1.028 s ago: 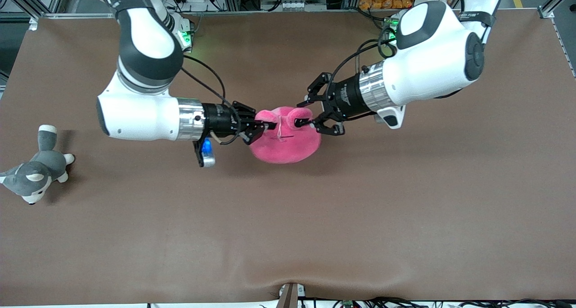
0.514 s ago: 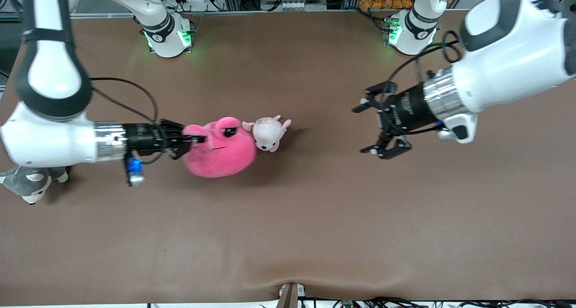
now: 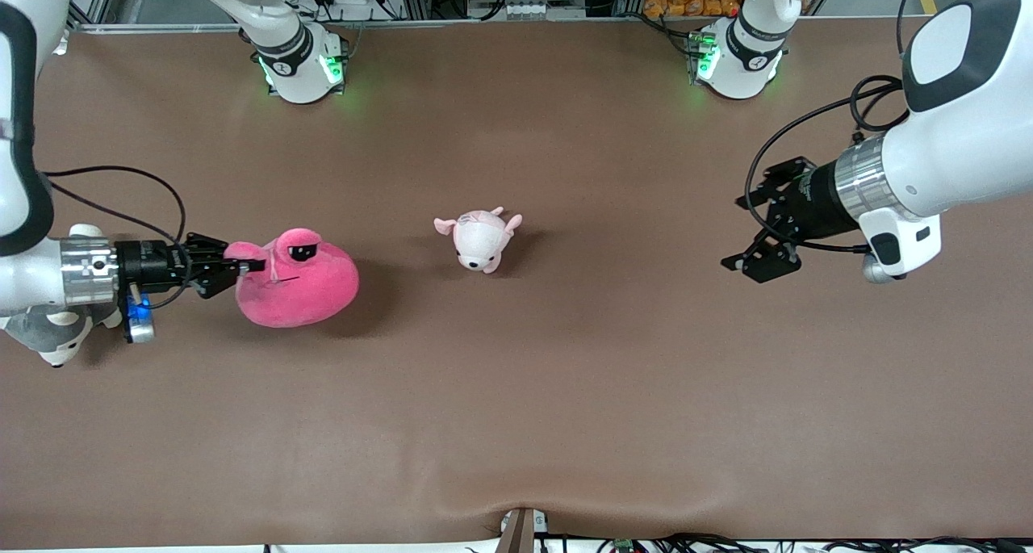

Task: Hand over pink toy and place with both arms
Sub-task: 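Open the left gripper and carry the plush away with the right gripper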

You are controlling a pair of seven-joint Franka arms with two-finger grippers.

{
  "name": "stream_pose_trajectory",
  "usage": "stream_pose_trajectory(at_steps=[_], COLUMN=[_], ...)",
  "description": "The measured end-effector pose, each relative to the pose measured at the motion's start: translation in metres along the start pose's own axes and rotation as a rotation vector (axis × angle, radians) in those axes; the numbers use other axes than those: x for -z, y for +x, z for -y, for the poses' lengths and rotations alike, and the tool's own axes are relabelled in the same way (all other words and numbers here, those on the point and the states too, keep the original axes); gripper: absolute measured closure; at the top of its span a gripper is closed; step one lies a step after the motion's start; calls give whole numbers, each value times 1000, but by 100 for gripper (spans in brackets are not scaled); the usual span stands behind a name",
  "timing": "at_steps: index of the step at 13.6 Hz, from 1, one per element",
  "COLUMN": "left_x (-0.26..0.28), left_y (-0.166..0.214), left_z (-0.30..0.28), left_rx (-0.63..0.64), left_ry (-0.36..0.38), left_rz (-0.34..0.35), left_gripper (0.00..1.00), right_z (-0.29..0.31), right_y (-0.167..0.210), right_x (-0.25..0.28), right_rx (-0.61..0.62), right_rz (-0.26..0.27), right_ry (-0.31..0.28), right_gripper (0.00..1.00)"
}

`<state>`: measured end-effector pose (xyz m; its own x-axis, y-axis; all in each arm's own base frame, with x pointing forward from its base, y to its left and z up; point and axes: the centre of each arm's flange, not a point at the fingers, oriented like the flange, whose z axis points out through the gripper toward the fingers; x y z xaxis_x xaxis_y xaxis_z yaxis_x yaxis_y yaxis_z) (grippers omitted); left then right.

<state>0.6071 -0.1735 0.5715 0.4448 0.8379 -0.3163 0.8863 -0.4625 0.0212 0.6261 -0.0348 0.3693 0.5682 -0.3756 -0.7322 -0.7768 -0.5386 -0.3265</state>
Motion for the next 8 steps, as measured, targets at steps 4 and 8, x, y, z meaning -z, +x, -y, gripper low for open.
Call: stream_pose_trajectory(at_steps=[4, 8], left_x=[17, 24], left_y=[16, 35], left_z=[19, 34], left_rx=[-306, -483], left_ry=[90, 160], left_rz=[-144, -145], left_gripper=[0, 0], right_z=[-53, -80], right_y=[64, 90], right_x=[-6, -5], right_rx=[-25, -61], right_rz=[41, 39], right_ry=[18, 13], right_gripper=[88, 76])
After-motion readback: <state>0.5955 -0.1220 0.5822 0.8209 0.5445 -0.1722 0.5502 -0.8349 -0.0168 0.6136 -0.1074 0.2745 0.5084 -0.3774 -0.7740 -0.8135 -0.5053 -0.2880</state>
